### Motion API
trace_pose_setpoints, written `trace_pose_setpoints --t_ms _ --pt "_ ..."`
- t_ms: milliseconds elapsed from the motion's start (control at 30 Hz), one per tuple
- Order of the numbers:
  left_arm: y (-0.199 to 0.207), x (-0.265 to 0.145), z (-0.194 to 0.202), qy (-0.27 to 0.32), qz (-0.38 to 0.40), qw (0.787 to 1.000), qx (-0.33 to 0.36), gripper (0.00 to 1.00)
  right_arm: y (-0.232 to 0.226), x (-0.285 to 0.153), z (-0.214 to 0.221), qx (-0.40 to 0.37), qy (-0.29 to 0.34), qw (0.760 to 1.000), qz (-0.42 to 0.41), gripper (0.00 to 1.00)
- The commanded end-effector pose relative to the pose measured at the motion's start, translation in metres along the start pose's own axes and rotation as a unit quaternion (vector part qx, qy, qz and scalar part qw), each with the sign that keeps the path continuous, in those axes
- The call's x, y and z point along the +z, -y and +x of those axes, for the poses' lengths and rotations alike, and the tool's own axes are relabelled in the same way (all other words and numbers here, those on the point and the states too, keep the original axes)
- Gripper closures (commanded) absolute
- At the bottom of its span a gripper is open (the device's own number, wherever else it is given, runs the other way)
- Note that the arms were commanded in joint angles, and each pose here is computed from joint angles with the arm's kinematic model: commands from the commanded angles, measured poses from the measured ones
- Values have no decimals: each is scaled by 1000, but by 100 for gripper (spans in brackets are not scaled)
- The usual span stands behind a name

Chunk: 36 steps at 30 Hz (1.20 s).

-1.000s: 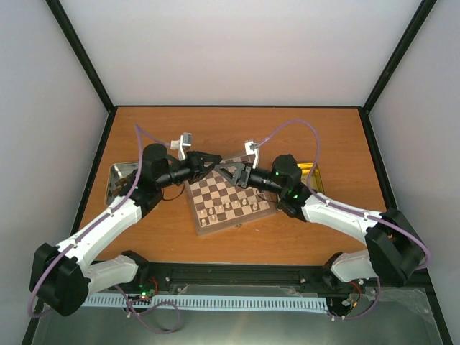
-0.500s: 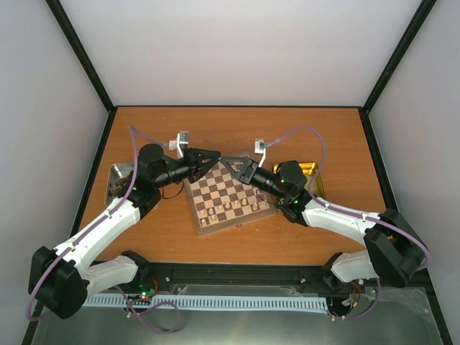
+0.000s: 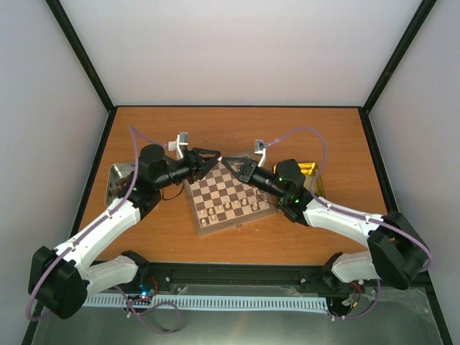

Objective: Set up the chess pieces on the board
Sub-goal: Place the chess piece on the chessboard.

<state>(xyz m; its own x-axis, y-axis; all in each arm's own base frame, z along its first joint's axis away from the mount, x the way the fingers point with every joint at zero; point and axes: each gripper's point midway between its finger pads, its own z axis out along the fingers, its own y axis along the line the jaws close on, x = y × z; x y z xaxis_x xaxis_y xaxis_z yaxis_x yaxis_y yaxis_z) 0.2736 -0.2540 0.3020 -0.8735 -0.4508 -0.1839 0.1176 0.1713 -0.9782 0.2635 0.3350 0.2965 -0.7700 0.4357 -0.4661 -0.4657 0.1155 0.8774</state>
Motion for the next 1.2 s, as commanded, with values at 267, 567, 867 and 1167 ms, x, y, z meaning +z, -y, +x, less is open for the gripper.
trace_pose_setpoints --t_ms 267,567,867,1167 --pt "-69 -72 -39 138 -267 923 240 39 124 -68 39 -126 -242 861 430 92" --pt "-50 -100 -66 177 -334 849 369 33 169 -108 6 -226 -348 690 593 92" --pt "-49 -113 -72 213 -344 830 385 33 191 -102 20 -208 -434 653 585 91" --pt "-45 -123 -71 226 -344 826 386 33 209 -97 44 -174 -471 650 570 90"
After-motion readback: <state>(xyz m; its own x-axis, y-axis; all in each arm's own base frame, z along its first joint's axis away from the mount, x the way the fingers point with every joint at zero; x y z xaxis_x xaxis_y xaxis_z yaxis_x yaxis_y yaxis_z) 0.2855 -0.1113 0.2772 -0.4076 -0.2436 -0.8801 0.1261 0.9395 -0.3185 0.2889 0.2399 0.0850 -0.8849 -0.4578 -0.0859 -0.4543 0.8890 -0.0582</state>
